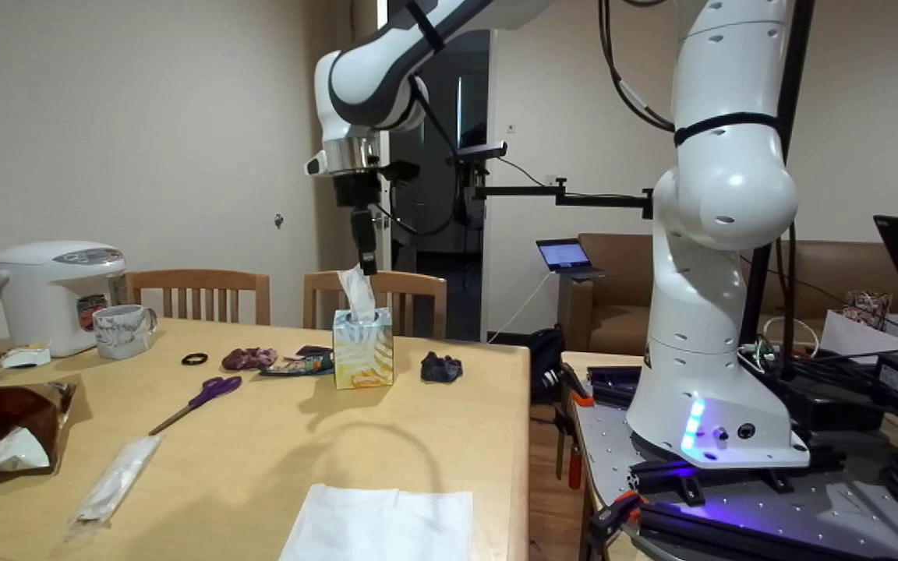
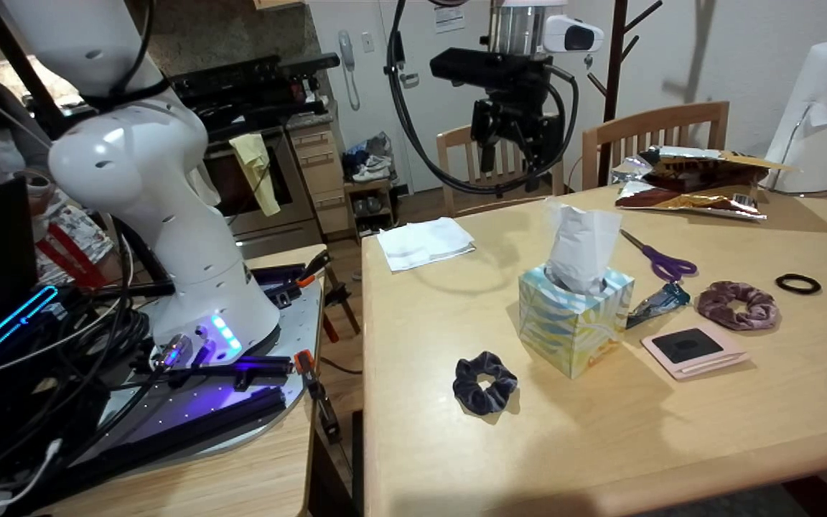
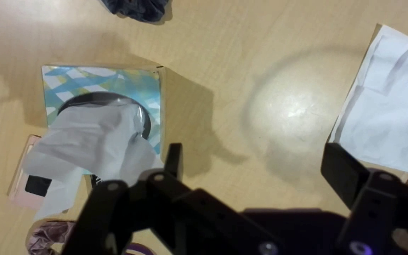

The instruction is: Use the tissue on the table to wipe it

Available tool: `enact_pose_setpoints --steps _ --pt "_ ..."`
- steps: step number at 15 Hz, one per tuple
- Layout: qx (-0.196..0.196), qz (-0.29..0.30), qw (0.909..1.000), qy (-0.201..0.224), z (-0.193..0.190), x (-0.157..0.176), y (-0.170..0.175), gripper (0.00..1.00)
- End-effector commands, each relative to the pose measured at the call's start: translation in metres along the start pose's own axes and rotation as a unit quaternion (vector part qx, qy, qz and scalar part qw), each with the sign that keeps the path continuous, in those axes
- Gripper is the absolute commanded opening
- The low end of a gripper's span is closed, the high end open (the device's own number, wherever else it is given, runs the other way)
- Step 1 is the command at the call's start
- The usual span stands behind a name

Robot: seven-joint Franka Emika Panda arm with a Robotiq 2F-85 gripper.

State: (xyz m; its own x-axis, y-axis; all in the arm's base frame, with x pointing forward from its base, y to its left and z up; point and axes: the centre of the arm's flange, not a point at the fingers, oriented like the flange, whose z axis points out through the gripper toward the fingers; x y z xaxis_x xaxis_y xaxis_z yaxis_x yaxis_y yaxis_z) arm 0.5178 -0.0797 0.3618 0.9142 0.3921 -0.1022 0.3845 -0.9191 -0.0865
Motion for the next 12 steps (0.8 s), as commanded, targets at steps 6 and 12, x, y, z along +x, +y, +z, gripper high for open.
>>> enact_pose_setpoints --steps 6,12 --pt "-0.014 -0.024 0.9996 -0.003 0.008 -0.009 0.003 1.0" --pt "-0.003 -0.114 0.9932 -0.024 0.053 0.01 -0.015 1.0"
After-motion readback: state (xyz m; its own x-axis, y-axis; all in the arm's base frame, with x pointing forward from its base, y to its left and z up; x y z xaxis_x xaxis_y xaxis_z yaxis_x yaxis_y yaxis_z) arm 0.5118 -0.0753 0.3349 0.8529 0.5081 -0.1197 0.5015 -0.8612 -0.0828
